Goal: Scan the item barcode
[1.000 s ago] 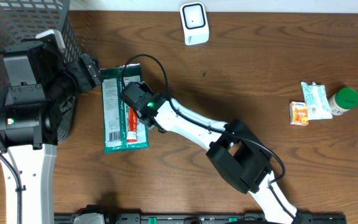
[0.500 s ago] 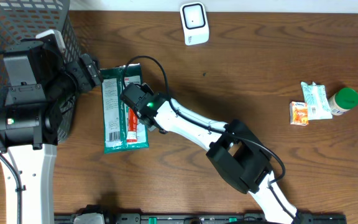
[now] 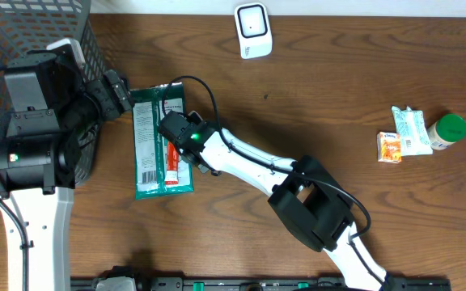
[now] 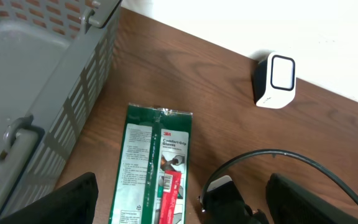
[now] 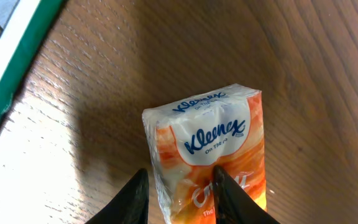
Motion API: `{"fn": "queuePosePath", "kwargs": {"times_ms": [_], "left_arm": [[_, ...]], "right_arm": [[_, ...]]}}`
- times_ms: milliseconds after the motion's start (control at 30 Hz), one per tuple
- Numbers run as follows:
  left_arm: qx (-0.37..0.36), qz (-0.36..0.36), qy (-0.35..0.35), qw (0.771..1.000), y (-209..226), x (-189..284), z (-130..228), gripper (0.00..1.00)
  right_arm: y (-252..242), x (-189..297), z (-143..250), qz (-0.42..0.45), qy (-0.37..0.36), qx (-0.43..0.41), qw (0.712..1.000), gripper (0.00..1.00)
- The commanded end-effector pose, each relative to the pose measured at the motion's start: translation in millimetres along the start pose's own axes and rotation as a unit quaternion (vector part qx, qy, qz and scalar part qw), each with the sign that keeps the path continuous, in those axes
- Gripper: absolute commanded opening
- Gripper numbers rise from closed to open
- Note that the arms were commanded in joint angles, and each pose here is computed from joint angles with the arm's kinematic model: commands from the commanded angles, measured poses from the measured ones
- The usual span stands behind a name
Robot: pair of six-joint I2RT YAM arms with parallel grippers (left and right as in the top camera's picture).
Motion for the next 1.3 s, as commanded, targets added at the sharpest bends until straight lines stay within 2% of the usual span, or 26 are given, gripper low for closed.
{"fn": "queuePosePath", "kwargs": {"times_ms": [0, 300, 800, 1267], "left_arm": [[-0.005, 0.002, -0.003, 1.000, 0.1, 1.6, -1.6, 0.87], [-0.005, 0.002, -0.003, 1.000, 0.1, 1.6, -1.6, 0.87], [-0.005, 0.002, -0.003, 1.000, 0.1, 1.6, -1.6, 0.87], [-0.005, 0.002, -0.003, 1.000, 0.1, 1.6, -1.6, 0.87]], "right_arm": [[1.7, 1.8, -6.0, 0.005, 0.000, 0.024, 1.000, 0.29], [-8.6, 33.2, -22.7, 0.003, -0.014, 0.021, 1.000, 0.32], [-8.1, 28.1, -7.0, 0.002, 0.027, 0.037, 0.999, 0.29], [-1.0, 7.2, 4.3, 0.002, 0.031, 0.039, 0.999, 0.34]]}}
Point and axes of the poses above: each gripper's point midway between its finger pads, its own x axis back along the fingers, its own y axis along the line the jaws close on, z = x × y, the point moved 8 cm from there along x, back along the fingers, and after that the axes turned 3 degrees about x, right-handed, at the moved point
